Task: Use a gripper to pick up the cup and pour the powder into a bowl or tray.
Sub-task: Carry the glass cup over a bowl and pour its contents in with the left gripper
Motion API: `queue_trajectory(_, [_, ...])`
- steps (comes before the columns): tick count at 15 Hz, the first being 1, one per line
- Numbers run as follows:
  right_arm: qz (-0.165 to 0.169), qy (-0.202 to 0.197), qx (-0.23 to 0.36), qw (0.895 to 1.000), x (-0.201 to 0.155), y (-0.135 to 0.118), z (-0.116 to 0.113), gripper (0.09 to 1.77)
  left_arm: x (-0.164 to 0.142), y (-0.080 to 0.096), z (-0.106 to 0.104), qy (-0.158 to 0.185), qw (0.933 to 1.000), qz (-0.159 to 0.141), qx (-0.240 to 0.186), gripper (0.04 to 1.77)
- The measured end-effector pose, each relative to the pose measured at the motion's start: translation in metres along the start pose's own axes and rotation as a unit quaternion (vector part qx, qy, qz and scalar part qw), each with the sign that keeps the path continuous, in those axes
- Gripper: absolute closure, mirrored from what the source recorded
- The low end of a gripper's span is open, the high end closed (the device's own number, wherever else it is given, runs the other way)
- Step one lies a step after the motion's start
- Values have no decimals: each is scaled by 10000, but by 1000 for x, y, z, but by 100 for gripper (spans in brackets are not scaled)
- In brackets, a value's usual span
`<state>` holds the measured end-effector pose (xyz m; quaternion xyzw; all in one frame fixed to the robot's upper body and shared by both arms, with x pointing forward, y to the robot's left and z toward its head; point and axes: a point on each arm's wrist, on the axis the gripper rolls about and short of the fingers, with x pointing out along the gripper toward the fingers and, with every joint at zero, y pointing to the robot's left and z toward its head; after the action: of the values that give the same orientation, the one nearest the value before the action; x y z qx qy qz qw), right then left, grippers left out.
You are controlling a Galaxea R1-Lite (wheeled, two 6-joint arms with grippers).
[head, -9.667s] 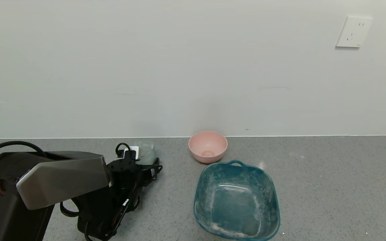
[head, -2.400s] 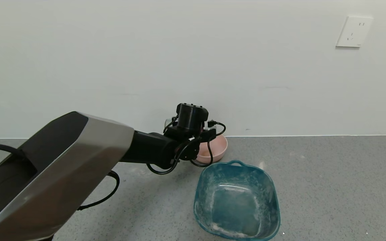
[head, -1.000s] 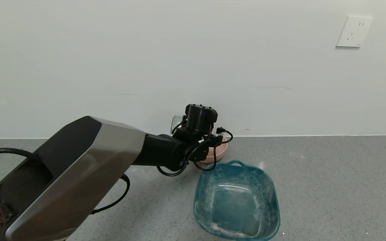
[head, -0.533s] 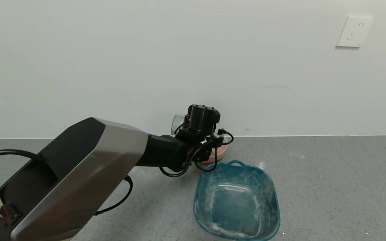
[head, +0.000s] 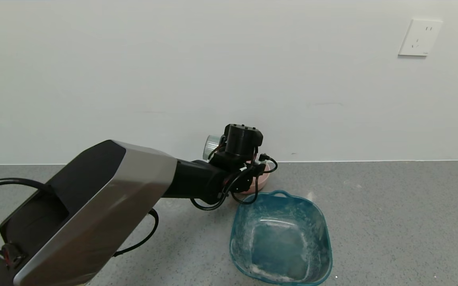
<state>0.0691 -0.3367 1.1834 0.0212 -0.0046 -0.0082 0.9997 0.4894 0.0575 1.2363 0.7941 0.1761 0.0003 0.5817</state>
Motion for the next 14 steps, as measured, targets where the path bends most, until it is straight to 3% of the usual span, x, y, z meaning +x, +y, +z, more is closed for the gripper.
queue_trajectory(14, [0, 0, 0, 10000, 0, 0, 0, 15, -1, 0, 2, 34, 9999, 19, 164, 55])
